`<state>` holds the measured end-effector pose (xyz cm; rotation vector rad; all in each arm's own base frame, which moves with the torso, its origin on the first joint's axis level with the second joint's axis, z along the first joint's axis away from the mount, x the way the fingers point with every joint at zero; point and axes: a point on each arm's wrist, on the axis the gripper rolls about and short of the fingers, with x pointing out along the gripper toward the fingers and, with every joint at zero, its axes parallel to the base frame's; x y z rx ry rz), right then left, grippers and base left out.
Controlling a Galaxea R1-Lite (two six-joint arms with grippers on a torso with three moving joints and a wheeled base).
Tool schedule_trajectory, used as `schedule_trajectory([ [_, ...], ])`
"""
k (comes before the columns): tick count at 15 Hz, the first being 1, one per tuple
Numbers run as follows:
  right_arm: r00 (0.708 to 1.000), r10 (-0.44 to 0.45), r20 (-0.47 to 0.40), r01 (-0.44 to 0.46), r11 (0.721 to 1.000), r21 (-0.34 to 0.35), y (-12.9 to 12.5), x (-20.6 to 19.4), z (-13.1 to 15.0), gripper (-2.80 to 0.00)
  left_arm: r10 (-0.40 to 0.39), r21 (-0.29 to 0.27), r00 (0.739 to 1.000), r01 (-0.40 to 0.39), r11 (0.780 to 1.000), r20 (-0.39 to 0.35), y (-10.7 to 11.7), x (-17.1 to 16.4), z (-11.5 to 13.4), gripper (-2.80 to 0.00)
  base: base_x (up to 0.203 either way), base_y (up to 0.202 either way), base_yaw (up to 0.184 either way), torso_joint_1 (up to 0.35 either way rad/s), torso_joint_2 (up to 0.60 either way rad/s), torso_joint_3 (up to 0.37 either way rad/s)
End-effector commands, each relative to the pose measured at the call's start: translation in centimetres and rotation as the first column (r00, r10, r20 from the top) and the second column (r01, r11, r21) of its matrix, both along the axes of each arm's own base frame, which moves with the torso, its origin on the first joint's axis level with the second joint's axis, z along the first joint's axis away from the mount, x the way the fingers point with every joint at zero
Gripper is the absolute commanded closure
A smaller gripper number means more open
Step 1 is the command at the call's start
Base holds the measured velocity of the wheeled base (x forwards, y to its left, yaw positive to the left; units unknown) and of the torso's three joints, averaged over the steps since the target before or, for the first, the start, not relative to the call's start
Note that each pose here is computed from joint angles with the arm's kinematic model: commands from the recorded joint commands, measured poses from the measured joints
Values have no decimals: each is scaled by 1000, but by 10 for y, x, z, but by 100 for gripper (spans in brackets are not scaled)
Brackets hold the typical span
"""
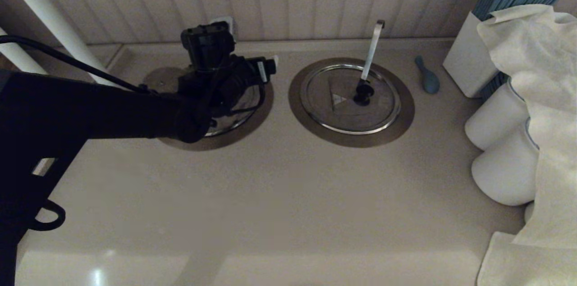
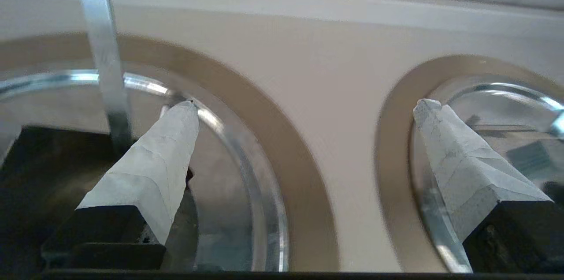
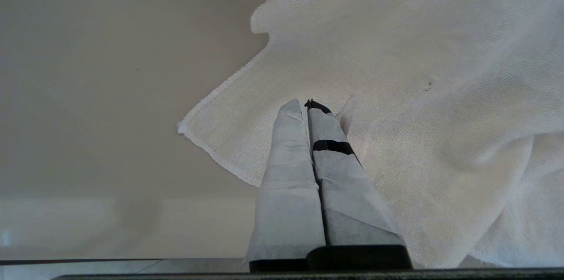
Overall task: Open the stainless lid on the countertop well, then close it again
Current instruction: Stir with a spoon
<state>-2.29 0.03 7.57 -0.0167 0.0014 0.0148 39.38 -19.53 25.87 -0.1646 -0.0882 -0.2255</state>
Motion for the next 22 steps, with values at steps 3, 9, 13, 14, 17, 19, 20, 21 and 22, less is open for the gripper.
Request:
schedule_trajectory([
  [3, 1000, 1, 0, -1, 1000, 0, 0, 0, 0, 0, -18, 1, 1000, 18, 1000, 19, 3, -6, 11, -280, 0, 0, 0, 0, 0, 0],
  [9, 1000, 1, 0, -1, 1000, 0, 0, 0, 0, 0, 47, 99, 999, -47, 994, 2, 46, 23, 2, -280, 0, 0, 0, 0, 0, 0],
  [13, 1000, 1, 0, -1, 1000, 0, 0, 0, 0, 0, 115, 57, 992, -118, 991, 48, 67, 58, 0, -280, 0, 0, 0, 0, 0, 0],
  [14, 1000, 1, 0, -1, 1000, 0, 0, 0, 0, 0, 116, 36, 992, -118, 992, 51, 66, 67, -5, -280, 0, 0, 0, 0, 0, 0],
  [17, 1000, 1, 0, -1, 1000, 0, 0, 0, 0, 0, 73, 13, 996, -74, 997, 57, 55, 86, -20, -280, 0, 0, 0, 0, 0, 0],
  [19, 1000, 1, 0, -1, 1000, 0, 0, 0, 0, 0, 40, 20, 998, -41, 999, 48, 47, 87, -26, -280, 0, 0, 0, 0, 0, 0],
  [20, 1000, 1, 0, -1, 1000, 0, 0, 0, 0, 0, 40, 20, 998, -41, 999, 48, 47, 88, -28, -280, 0, 0, 0, 0, 0, 0],
  [21, 1000, 1, 0, -1, 1000, 0, 0, 0, 0, 0, 40, 20, 998, -41, 999, 47, 47, 89, -30, -280, 0, 0, 0, 0, 0, 0],
  [22, 1000, 1, 0, -1, 1000, 0, 0, 0, 0, 0, 40, 20, 998, -41, 999, 43, 47, 90, -33, -280, 0, 0, 0, 0, 0, 0],
])
